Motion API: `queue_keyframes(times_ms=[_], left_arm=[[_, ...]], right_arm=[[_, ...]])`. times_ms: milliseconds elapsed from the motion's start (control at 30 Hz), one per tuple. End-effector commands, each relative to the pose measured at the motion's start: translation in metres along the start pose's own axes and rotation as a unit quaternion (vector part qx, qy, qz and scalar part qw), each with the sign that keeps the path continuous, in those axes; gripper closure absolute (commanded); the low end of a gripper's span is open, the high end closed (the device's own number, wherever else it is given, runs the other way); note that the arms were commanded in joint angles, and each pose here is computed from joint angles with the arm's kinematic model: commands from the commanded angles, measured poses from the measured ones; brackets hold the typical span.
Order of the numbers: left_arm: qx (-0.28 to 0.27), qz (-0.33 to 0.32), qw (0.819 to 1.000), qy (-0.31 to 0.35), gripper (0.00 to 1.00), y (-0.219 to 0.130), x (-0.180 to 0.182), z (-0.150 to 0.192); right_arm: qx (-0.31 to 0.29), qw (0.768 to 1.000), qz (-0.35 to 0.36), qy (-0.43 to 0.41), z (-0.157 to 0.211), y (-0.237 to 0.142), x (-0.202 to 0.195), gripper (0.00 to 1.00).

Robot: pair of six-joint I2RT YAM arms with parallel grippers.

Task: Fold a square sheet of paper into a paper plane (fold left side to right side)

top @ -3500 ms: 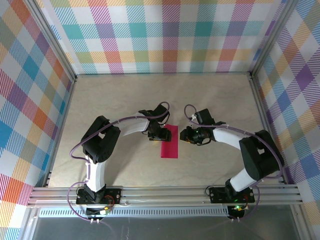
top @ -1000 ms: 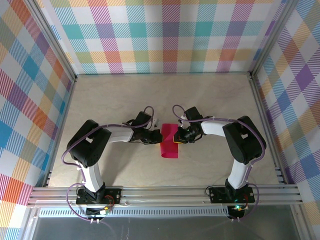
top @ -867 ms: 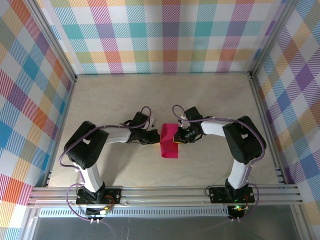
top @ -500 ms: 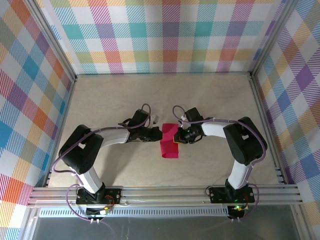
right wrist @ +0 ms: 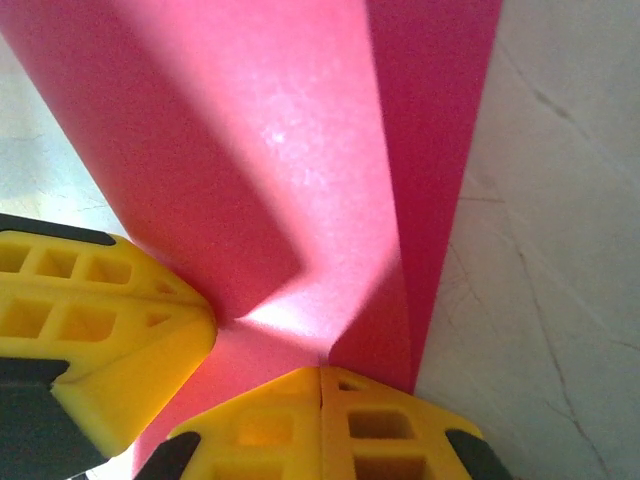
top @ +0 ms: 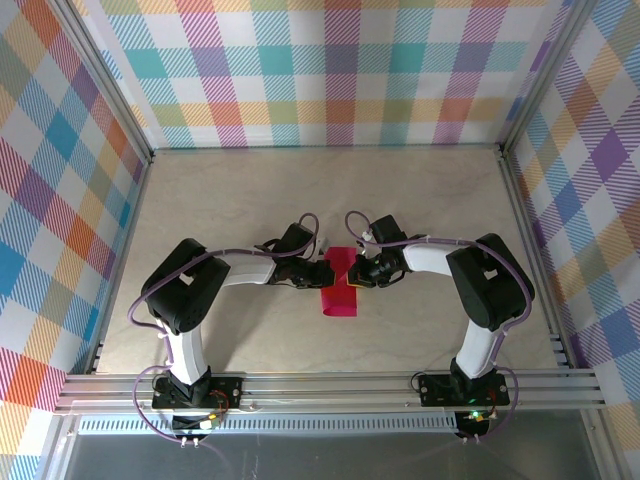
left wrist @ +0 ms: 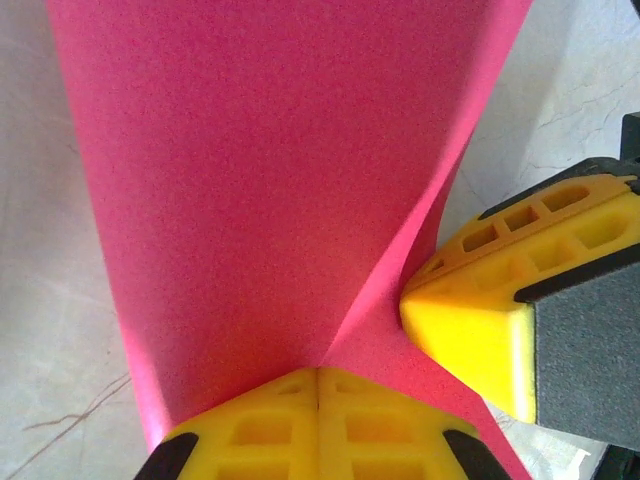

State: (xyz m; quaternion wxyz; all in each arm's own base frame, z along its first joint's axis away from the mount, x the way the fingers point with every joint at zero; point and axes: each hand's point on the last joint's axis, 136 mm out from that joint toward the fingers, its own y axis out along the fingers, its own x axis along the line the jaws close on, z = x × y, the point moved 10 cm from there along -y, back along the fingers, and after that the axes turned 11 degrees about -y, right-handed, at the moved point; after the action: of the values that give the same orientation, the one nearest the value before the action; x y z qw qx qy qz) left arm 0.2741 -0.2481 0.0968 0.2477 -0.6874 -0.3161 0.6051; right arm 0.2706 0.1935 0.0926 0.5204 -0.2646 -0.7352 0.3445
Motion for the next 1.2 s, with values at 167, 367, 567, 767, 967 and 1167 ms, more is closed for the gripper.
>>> queue_keyframes(times_ms=[167,367,567,767,967,1167], left_arm=[[0.013,-0.028,1.0,0.0,1.0,0.008,0.01,0.008],[0.018,-0.035,0.999,-0.001,1.0,0.01,0.013,0.012],[0.022,-0.037,0.999,0.001,1.0,0.012,0.012,0.012],[0.022,-0.036,0.999,0.004,1.0,0.012,0.01,0.01],[0.023,-0.036,0.999,0.006,1.0,0.013,0.008,0.01],[0.025,-0.033,0.999,0.008,1.0,0.013,0.006,0.01]], right_arm=[[0.027,0.999,0.015,0.011,0.012,0.002,-0.003,1.0],[-0.018,0.999,-0.033,-0.017,-0.006,-0.016,0.019,1.0],[-0.049,0.996,-0.073,-0.031,-0.023,-0.018,0.03,1.0],[-0.053,0.995,-0.083,-0.031,-0.04,-0.007,0.029,1.0],[-0.037,0.996,-0.082,-0.024,-0.045,0.008,0.022,1.0],[-0.013,0.998,-0.062,-0.006,-0.04,0.023,0.009,1.0]])
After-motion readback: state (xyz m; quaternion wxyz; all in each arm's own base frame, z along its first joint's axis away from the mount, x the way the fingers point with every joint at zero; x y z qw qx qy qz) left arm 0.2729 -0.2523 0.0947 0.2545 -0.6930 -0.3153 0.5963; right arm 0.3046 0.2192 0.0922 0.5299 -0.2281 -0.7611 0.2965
